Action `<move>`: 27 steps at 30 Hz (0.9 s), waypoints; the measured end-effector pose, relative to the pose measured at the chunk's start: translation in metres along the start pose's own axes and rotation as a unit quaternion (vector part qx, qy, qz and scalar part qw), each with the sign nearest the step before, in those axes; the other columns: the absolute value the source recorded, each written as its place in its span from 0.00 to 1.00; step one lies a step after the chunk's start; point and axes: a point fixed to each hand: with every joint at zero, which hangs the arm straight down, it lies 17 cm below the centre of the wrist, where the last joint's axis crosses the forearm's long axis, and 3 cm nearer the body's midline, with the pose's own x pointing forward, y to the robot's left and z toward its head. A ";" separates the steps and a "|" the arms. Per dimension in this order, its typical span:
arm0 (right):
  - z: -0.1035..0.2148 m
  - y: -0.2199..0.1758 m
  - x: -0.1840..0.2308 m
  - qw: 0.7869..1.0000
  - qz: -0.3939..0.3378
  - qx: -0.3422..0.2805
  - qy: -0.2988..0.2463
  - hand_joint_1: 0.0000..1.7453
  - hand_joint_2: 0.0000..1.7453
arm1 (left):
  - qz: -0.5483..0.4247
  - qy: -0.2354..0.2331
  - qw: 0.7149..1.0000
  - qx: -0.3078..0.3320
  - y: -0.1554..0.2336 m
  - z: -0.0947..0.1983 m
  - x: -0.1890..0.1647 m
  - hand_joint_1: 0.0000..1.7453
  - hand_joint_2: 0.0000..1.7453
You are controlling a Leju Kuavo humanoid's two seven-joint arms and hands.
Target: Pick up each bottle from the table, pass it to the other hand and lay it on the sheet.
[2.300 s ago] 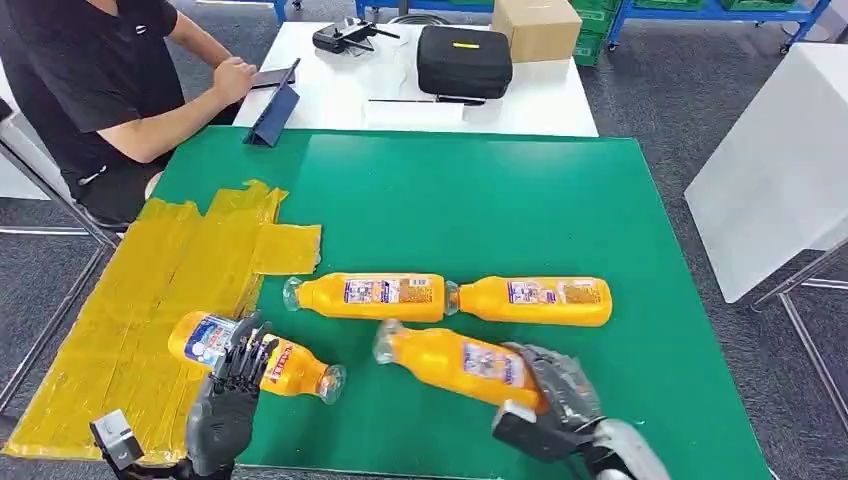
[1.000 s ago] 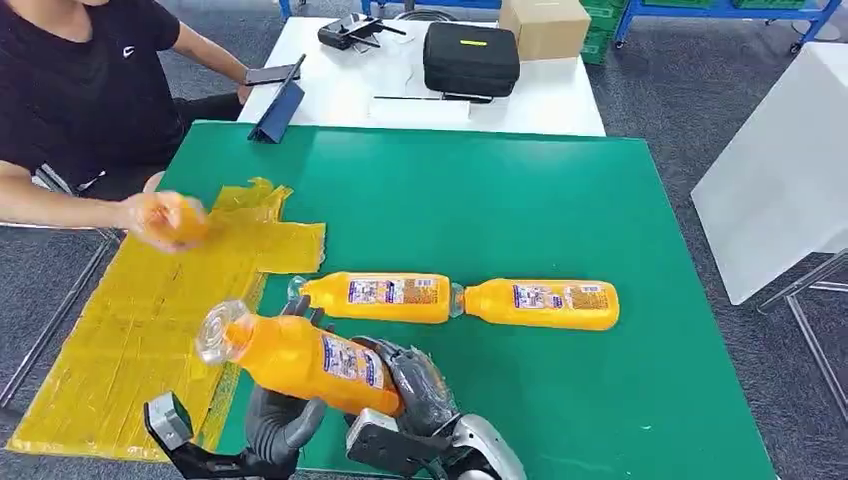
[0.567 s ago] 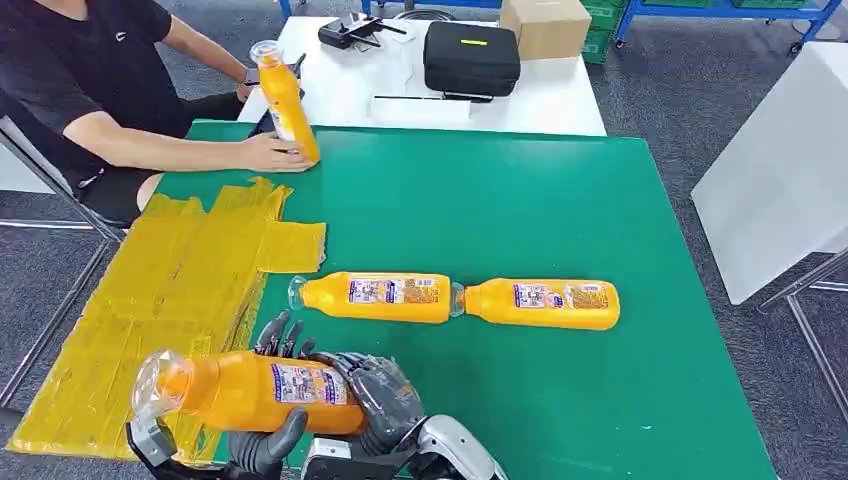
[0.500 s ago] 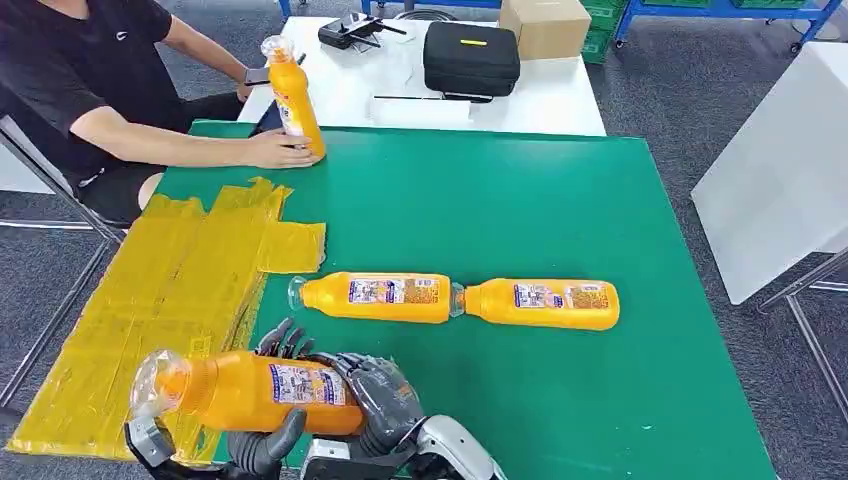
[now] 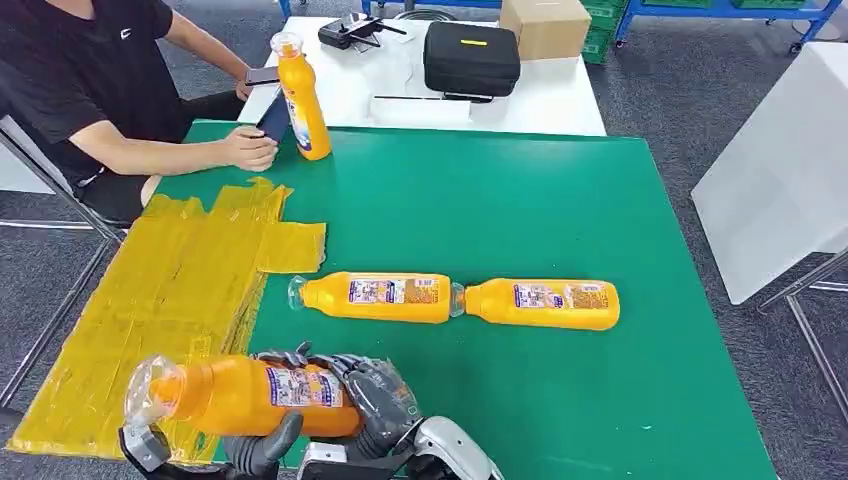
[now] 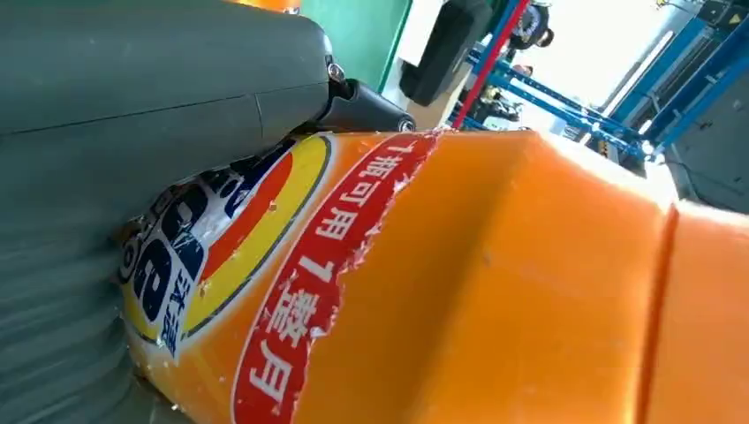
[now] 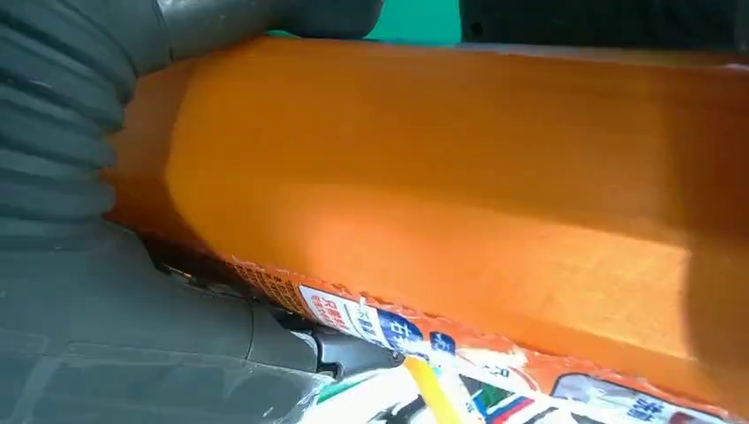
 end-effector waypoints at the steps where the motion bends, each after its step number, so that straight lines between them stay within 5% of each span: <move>1: 0.000 -0.001 0.000 1.000 0.000 -0.002 0.001 1.00 1.00 | -0.004 0.001 1.000 0.000 0.000 0.000 -0.001 1.00 1.00; 2: 0.000 -0.002 -0.001 1.000 0.002 -0.006 0.003 0.73 1.00 | -0.016 0.002 1.000 0.001 0.000 -0.001 -0.001 1.00 1.00; 3: 0.000 -0.005 -0.002 1.000 0.003 -0.011 0.005 0.00 1.00 | -0.032 0.003 0.999 0.002 0.001 -0.002 -0.001 1.00 1.00; 9: 0.007 -0.034 -0.020 0.998 0.004 -0.048 0.034 0.00 1.00 | -0.269 0.011 0.963 0.020 0.025 -0.022 -0.001 1.00 1.00; 10: 0.011 -0.037 -0.024 0.998 0.002 -0.052 0.041 0.00 0.00 | -0.285 0.006 0.958 0.026 0.031 -0.025 0.004 1.00 1.00; 13: 0.022 -0.047 -0.036 0.996 0.000 -0.064 0.058 0.00 0.00 | -0.333 -0.005 0.942 0.043 0.046 -0.032 0.016 1.00 1.00; 16: 0.029 -0.069 -0.048 0.993 0.010 -0.090 0.070 0.00 0.00 | -0.502 -0.022 0.860 0.093 0.079 -0.040 0.037 1.00 1.00; 17: 0.031 -0.077 -0.055 0.992 0.012 -0.098 0.075 0.00 1.00 | -0.549 -0.033 0.828 0.114 0.090 -0.043 0.048 1.00 1.00; 22: 0.039 -0.124 -0.091 0.986 0.038 -0.129 0.101 0.00 1.00 | -0.728 -0.063 0.659 0.178 0.138 -0.045 0.092 1.00 1.00; 24: 0.037 -0.138 -0.099 0.984 0.048 -0.133 0.105 0.00 1.00 | -0.756 -0.064 0.625 0.183 0.148 -0.046 0.096 1.00 1.00; 27: 0.038 -0.149 -0.109 0.982 0.058 -0.139 0.111 0.00 1.00 | -0.766 -0.054 0.612 0.188 0.163 -0.045 0.096 1.00 1.00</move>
